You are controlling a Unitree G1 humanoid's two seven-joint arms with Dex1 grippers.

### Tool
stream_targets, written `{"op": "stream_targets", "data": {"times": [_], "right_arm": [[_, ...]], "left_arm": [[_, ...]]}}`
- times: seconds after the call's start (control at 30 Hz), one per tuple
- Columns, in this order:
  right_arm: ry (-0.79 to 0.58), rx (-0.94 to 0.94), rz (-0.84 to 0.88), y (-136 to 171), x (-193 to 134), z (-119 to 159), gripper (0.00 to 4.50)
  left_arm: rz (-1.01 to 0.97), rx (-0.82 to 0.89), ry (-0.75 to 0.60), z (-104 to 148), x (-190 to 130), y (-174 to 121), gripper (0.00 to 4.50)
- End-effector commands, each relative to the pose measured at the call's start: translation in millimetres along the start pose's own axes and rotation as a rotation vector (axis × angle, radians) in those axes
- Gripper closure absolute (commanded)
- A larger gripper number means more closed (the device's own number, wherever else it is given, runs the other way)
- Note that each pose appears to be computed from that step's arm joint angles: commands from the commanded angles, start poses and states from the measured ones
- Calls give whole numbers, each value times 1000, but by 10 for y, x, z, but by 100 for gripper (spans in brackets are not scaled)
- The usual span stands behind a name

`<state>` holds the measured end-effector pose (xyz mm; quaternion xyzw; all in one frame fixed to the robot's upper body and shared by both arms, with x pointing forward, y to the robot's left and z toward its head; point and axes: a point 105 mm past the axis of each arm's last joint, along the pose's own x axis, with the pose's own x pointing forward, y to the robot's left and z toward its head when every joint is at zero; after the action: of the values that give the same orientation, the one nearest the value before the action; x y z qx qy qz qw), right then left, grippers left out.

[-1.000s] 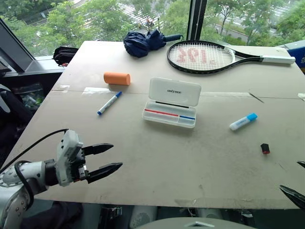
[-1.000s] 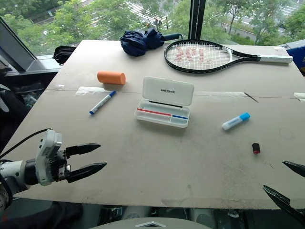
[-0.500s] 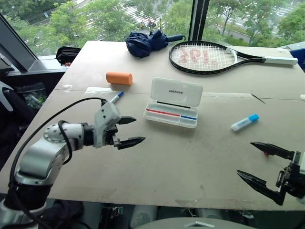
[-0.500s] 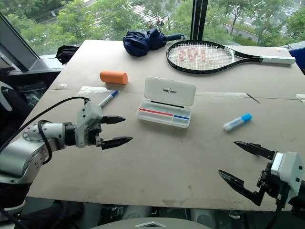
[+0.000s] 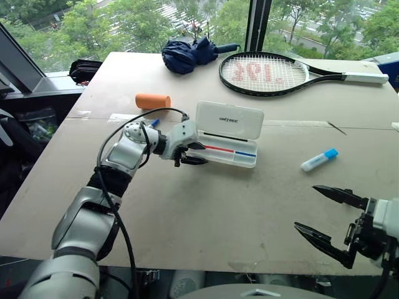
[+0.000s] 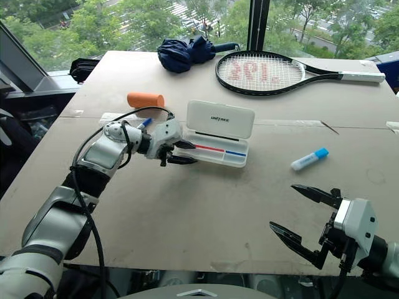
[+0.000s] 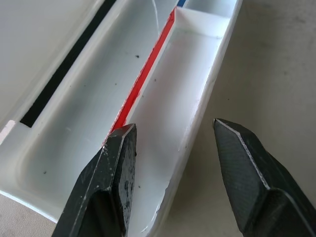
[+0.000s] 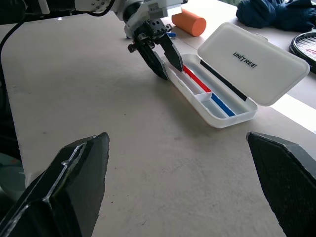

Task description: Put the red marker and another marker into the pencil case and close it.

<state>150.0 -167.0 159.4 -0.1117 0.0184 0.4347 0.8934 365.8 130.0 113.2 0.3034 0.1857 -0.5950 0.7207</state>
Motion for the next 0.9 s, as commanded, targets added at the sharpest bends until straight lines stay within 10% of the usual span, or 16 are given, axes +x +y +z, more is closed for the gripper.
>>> {"op": "stream_targets", "data": {"times": [0.03, 0.1, 0.9], "right_arm": [[-12, -49, -29, 29, -30, 77, 0], [-7, -47, -46, 32, -47, 60, 0], [103, -3, -156, 55, -412, -123, 0]], "left_arm": [[-55, 61, 28, -16, 18, -3, 393], [-87, 73, 24, -24, 41, -30, 446], [-254, 60, -4, 644, 607, -784, 446]]}}
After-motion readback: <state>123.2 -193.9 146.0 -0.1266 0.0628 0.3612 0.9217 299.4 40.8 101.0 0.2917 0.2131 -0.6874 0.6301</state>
